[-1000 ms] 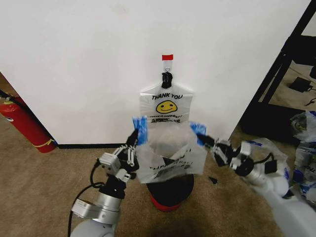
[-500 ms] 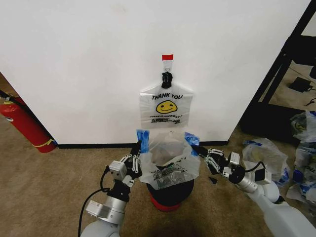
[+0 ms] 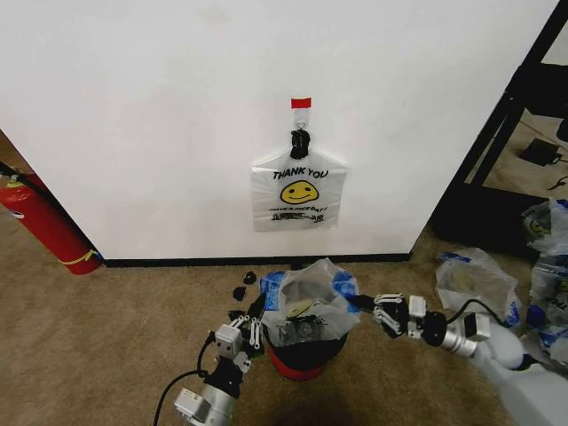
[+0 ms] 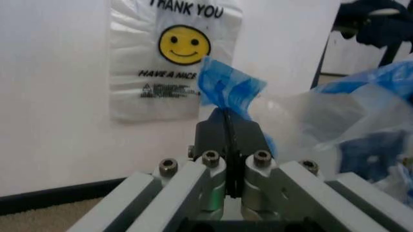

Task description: Pick up the garbage bag from the wall and place it over the trash bin.

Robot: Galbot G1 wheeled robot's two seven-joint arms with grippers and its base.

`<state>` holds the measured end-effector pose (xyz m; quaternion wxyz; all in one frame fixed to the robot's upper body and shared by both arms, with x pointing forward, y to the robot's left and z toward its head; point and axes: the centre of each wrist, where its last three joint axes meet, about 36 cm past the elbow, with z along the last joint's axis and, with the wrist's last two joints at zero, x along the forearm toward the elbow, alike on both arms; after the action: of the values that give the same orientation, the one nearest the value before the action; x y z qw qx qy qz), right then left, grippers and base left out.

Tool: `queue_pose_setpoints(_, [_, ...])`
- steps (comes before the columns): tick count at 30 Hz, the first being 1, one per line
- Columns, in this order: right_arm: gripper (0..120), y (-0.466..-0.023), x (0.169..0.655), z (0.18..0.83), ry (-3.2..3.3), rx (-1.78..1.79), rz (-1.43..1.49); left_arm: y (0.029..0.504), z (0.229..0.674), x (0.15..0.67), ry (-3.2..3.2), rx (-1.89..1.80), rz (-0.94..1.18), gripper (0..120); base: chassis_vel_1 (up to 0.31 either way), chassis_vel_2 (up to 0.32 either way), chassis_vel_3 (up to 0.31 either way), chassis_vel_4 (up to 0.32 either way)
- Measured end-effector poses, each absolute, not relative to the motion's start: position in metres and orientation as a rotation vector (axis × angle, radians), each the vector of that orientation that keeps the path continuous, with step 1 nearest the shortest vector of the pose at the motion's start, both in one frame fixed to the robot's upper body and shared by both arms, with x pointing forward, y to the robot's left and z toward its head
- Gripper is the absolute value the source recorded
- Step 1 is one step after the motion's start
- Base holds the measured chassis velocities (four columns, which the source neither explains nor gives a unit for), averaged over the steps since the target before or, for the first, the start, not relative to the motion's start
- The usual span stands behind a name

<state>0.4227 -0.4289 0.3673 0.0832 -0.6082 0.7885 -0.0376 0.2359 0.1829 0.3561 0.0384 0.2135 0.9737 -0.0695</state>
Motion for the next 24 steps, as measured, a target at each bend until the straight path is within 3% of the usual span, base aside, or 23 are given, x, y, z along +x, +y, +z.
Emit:
queue_pose_setpoints(6, [0, -0.438, 0.425, 0.368, 2.272, -2.045, -0.095, 0.206, 0.353, 0.245, 2.938, 0.759, -0.045, 0, 0.000, 0.000, 0.000, 0.000])
queue_pose_setpoints(17, [0, -0.422, 0.406, 0.331, 2.296, -2.066, -0.093, 0.216, 0.330, 0.240, 2.883, 0.943, 0.101, 0, 0.000, 0.000, 0.000, 0.000])
queue_pose_setpoints(20, [0, -0.424, 0.407, 0.321, 2.344, -2.040, -0.084, 0.228, 0.304, 0.247, 2.855, 1.002, 0.250, 0, 0.000, 0.000, 0.000, 0.000])
queue_pose_setpoints(24, [0, -0.430, 0.406, 0.324, 2.303, -2.145, -0.018, 0.233, 0.312, 0.241, 2.834, 1.035, 0.278, 0, 0.000, 0.000, 0.000, 0.000])
